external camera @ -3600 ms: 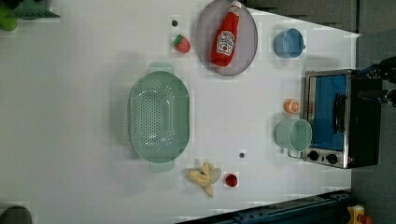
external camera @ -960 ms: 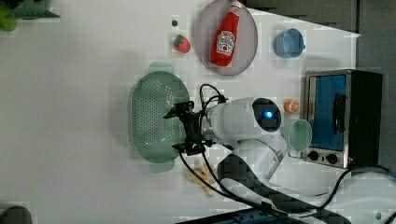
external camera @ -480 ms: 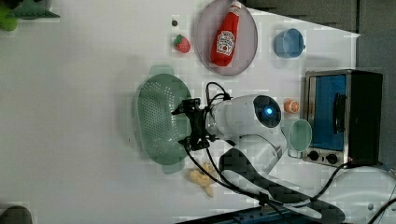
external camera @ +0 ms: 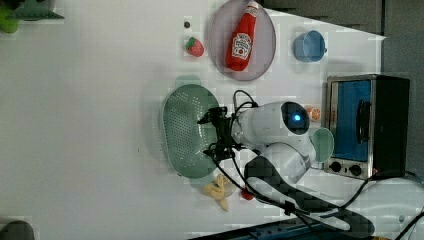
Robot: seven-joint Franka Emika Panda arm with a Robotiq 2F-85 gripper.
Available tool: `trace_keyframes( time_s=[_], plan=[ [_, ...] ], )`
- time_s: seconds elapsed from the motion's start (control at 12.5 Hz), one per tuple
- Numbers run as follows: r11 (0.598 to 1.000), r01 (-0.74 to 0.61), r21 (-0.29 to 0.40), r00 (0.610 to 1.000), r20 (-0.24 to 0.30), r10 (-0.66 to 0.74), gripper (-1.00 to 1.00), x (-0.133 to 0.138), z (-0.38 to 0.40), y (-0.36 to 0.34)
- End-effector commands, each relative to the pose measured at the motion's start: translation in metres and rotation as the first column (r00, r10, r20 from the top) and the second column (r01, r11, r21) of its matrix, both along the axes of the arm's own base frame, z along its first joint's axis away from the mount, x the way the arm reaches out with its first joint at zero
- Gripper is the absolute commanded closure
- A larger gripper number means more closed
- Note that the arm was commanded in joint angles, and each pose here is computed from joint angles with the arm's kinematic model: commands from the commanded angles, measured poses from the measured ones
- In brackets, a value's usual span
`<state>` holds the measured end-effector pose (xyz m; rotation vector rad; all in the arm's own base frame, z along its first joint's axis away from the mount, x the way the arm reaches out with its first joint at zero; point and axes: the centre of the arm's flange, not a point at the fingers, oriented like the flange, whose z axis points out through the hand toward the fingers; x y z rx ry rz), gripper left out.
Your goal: Drag strainer left to right.
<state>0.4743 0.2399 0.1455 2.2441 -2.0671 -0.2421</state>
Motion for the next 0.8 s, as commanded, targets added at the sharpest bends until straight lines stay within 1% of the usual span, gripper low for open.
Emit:
trace_keyframes(
  time_s=[0.08,0.32,0.64,0.8],
  plan=[
    [0.998,0.069,-0.013,0.997,0.040,-0.068,-1.00,0.007,0.011,-0.029],
    [0.996,0.089,-0.019,0.995,0.047,-0.088,-1.00,0.011,0.009,-0.054],
    [1.000,0.014,-0.018,0.999,0.051,-0.013,-1.00,0.018,0.007,-0.098],
    [0.999,0.046,-0.028,0.998,0.047,-0.044,-1.00,0.021,0.006,-0.121]
  ],
)
